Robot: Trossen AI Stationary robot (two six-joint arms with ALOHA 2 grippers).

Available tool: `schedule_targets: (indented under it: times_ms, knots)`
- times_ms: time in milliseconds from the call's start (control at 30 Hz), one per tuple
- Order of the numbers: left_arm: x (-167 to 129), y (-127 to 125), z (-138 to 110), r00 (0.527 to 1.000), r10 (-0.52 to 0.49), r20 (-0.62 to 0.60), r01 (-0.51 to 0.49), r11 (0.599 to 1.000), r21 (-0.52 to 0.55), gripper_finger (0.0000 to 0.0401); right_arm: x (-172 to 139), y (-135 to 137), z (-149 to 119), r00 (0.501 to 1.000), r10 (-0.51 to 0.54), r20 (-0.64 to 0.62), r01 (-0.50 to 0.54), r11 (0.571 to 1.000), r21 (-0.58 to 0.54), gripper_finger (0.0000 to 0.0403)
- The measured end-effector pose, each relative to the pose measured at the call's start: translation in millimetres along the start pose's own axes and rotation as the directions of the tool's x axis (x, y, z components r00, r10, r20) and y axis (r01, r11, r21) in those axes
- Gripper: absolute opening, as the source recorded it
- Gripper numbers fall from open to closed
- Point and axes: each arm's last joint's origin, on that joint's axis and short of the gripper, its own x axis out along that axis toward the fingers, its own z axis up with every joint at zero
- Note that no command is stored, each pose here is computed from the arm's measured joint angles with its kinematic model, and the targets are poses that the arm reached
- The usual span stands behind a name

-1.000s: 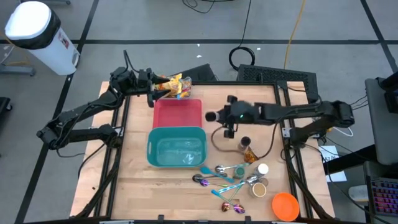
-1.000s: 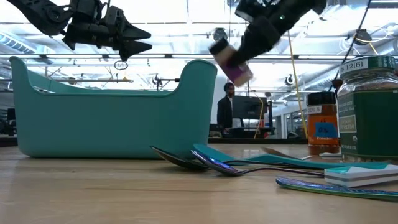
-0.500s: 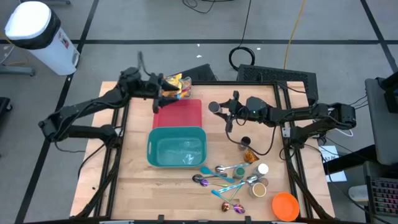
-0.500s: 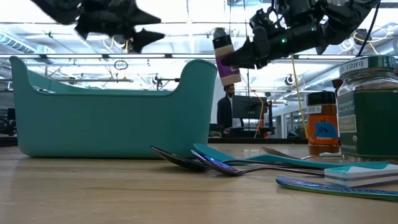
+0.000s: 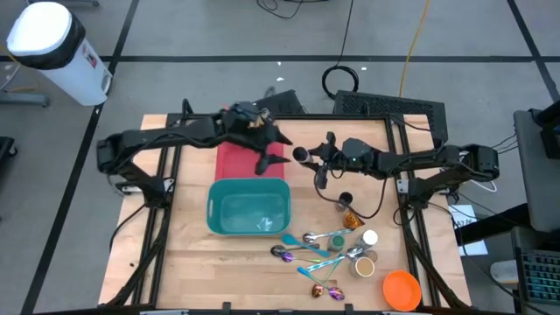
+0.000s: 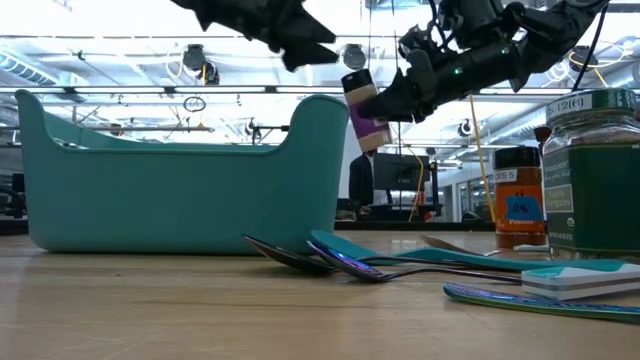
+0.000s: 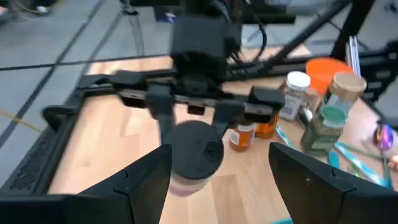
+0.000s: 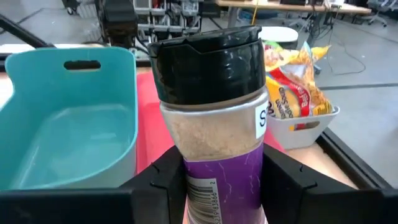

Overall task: Pick & Place Food Item
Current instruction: Put the purple seasoning bottle into the red bin

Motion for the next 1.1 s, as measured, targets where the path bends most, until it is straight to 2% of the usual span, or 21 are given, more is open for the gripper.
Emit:
schedule_targets:
  times_ms: [133,300,433,1100]
  knots:
    - [19,-1,-1,1.000,-0.013,-0.023,0.014,1.000,0.019,0.0273,3,0,-5,1.000,0.003,-0.028,-0.003,1.000,-0.001,0.0140]
    - [31,2,-9,0.993,0.091,-0.080,-0.089,0.996,0.021,0.0273,5,3,-6,1.000,0.008,-0.024,-0.009,1.000,-0.004,0.0140]
    - [34,4,-11,0.986,0.133,-0.098,-0.131,0.991,0.023,0.0273,5,4,-5,1.000,0.011,-0.016,-0.011,1.000,-0.005,0.0141]
    - [35,2,-12,0.989,0.109,-0.099,-0.104,0.993,0.054,0.0273,4,9,-1,0.999,0.028,0.024,-0.027,1.000,-0.015,0.0140]
